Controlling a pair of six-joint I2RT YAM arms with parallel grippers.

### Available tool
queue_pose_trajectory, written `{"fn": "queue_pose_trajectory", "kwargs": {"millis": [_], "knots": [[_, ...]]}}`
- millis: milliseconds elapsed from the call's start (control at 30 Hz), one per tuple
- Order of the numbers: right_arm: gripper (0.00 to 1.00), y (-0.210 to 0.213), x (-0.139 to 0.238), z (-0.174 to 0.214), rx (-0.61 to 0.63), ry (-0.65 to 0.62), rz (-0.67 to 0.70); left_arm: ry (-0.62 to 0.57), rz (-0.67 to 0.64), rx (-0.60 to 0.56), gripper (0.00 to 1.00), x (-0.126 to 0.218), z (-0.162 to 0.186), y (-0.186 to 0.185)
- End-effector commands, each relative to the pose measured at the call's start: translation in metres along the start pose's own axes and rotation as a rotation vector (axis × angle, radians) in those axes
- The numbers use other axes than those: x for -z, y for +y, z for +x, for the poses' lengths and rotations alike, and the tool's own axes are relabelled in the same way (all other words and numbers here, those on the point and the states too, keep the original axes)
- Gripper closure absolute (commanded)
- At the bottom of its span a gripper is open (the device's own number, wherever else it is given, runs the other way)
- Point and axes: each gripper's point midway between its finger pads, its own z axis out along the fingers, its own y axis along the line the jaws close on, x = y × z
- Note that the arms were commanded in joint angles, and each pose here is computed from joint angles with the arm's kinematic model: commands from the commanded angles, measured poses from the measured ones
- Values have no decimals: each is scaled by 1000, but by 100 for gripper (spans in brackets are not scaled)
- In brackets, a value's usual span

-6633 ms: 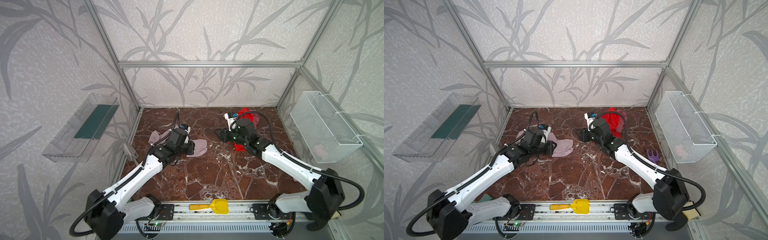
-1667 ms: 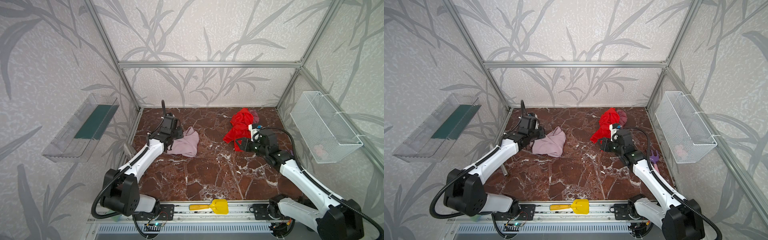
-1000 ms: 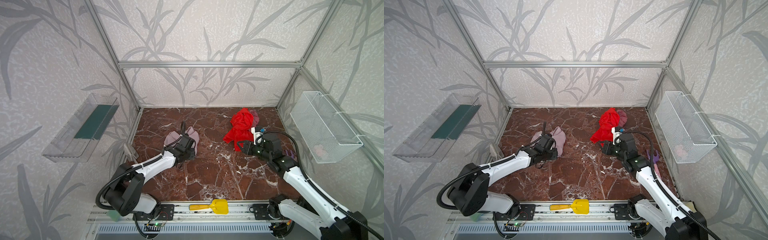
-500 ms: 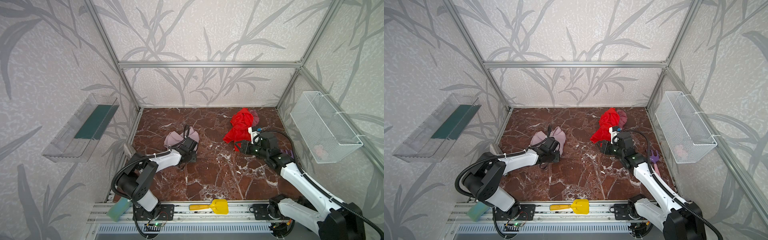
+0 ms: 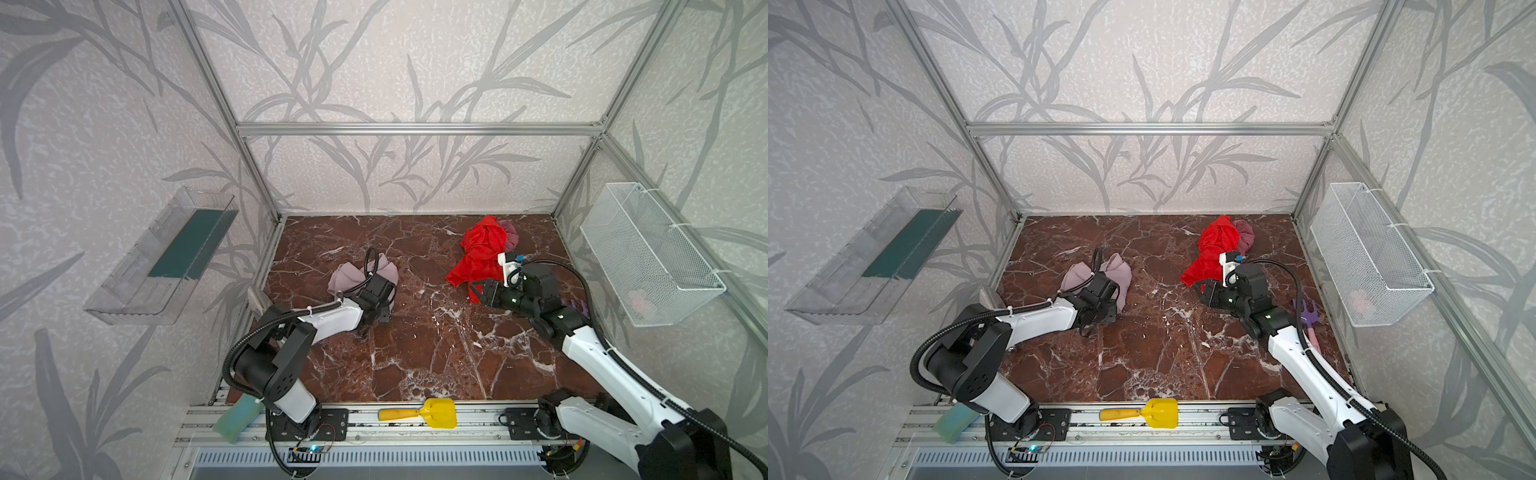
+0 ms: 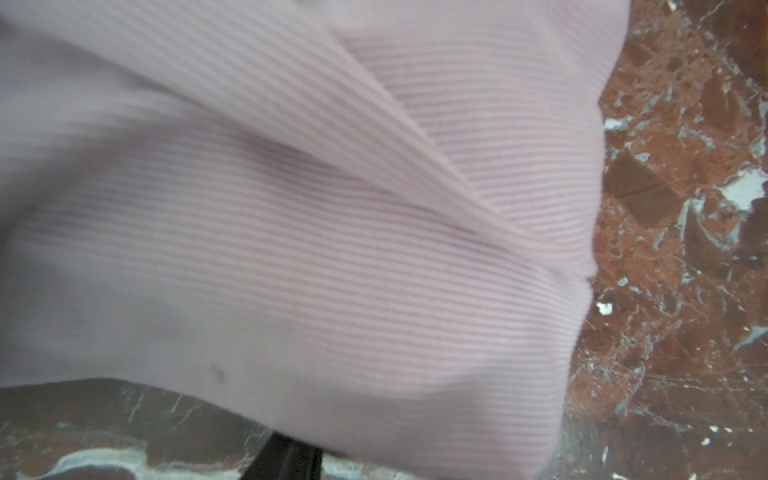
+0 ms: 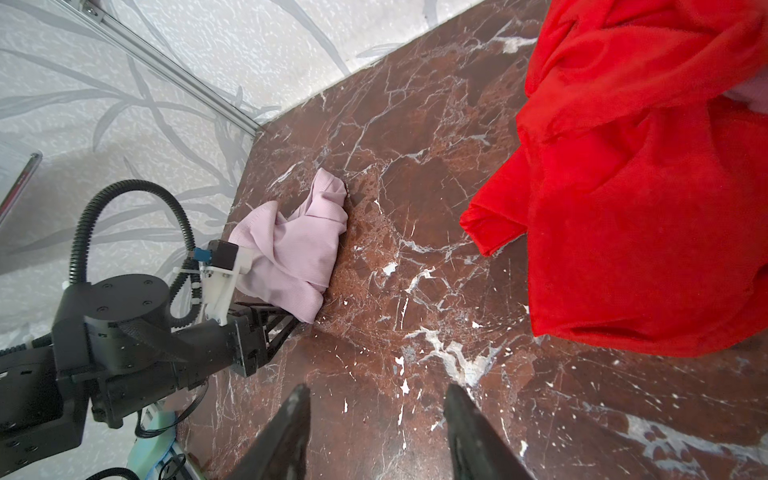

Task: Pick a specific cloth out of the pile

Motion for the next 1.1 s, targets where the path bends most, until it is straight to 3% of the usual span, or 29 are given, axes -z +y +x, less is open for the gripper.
{"fn": "queue_pose_trajectory", "kwargs": {"millis": [0, 267, 433, 567, 833, 1067], "knots": [[48, 16, 1, -16, 11, -33, -52, -67, -17, 1, 56, 9, -20, -1], [49, 16, 4, -16, 2, -42, -47, -7, -65, -48, 57, -10, -12, 0], [49, 15, 14, -18, 7, -68, -32, 17, -88, -67, 73, -17, -7, 3], [48, 15, 16, -18, 11, -68, -25, 19, -95, -66, 100, -15, -5, 6], [49, 21, 18, -21, 11, -69, -43, -32, -94, -56, 100, 31, -23, 14], [49, 20, 21, -21, 12, -82, -37, -150, -93, -21, 100, 80, -59, 28]]}}
